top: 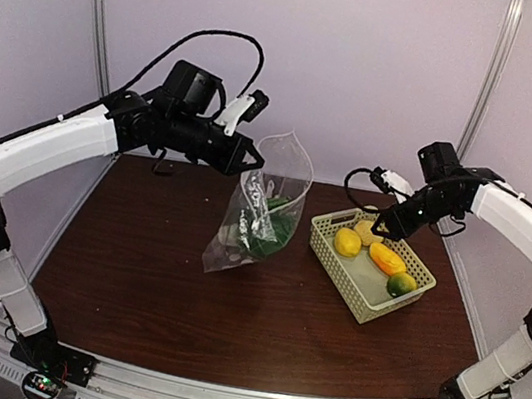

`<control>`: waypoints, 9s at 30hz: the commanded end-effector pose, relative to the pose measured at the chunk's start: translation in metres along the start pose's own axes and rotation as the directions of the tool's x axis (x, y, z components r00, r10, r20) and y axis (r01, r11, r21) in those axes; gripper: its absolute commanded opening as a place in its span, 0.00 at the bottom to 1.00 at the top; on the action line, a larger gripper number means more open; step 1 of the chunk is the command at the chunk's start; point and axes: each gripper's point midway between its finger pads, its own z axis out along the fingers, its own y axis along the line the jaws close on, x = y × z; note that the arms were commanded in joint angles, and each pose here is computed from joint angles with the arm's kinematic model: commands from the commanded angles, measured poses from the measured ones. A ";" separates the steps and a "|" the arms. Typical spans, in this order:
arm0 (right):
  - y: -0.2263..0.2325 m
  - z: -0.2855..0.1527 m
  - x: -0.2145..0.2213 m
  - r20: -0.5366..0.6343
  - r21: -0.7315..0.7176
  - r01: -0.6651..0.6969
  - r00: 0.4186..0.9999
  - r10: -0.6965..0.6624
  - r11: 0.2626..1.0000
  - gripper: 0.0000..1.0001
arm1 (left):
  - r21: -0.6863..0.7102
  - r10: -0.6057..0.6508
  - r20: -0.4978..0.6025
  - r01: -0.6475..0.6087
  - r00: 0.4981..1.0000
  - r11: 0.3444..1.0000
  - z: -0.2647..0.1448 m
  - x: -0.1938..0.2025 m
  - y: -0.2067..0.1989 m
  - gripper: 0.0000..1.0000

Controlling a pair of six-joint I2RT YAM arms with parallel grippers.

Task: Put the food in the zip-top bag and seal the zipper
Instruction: Pick up the fake fruit from the bin, then place the fake fruit in the zipper food storage bag, then pick up the fake fruit from the bin, then place the fake fruit in the zipper food storage bag, then adjust the zipper food storage bag at the center of the board.

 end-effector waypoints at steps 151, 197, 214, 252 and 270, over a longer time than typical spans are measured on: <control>-0.089 0.127 0.100 -0.481 0.158 0.127 0.876 -0.036 0.979 0.50 | 0.076 -0.125 -0.102 0.133 0.987 0.988 0.037 0.062 0.006 0.00; 0.210 -0.125 -0.171 0.717 -0.485 0.477 0.696 0.022 0.733 0.00 | 0.262 -0.273 0.034 0.255 0.961 0.931 0.007 -0.009 -0.032 0.00; 0.190 -0.059 -0.163 0.716 -0.352 0.455 0.694 -0.078 0.818 0.17 | 0.307 -0.268 0.070 0.234 0.961 0.922 -0.028 -0.019 -0.046 0.00; 0.123 0.022 -0.113 0.184 -0.169 -0.027 0.981 0.059 0.985 0.17 | 0.136 -0.248 0.014 0.244 0.969 0.960 0.016 0.029 -0.006 0.00; 0.117 0.048 -0.169 0.179 -0.172 -0.007 0.983 0.038 0.985 0.00 | -0.226 -0.059 -0.081 0.039 0.995 0.973 0.035 0.014 0.068 0.00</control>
